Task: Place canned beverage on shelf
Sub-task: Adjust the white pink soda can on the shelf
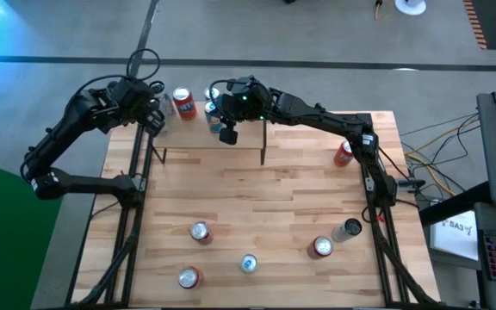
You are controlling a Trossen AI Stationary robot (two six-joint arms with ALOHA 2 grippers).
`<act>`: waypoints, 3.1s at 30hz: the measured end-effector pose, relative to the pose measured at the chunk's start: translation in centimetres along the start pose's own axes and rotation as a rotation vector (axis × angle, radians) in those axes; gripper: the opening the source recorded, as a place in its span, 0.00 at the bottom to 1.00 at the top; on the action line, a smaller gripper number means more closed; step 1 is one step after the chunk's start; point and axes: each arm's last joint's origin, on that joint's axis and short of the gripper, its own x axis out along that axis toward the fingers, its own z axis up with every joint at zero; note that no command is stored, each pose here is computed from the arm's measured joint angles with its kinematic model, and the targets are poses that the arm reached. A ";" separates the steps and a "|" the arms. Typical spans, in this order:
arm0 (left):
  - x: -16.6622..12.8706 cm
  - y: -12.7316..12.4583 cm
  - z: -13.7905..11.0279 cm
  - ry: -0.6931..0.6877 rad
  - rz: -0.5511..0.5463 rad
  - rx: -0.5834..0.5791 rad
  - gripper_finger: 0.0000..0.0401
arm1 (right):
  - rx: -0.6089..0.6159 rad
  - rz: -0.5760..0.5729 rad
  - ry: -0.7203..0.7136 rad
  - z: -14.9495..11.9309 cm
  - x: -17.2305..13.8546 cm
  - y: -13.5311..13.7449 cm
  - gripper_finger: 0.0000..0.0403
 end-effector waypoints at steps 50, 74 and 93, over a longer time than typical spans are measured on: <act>0.6 -0.1 0.3 0.026 -0.018 -0.059 0.00 | 0.008 -0.001 -0.003 0.0 0.0 0.0 0.02; 1.5 -0.4 0.8 0.067 0.015 -0.032 0.00 | 0.005 0.007 0.018 -0.2 0.0 0.1 0.02; 0.4 0.2 0.1 0.020 0.009 -0.060 0.00 | 0.005 0.008 0.021 -0.2 0.0 0.1 0.02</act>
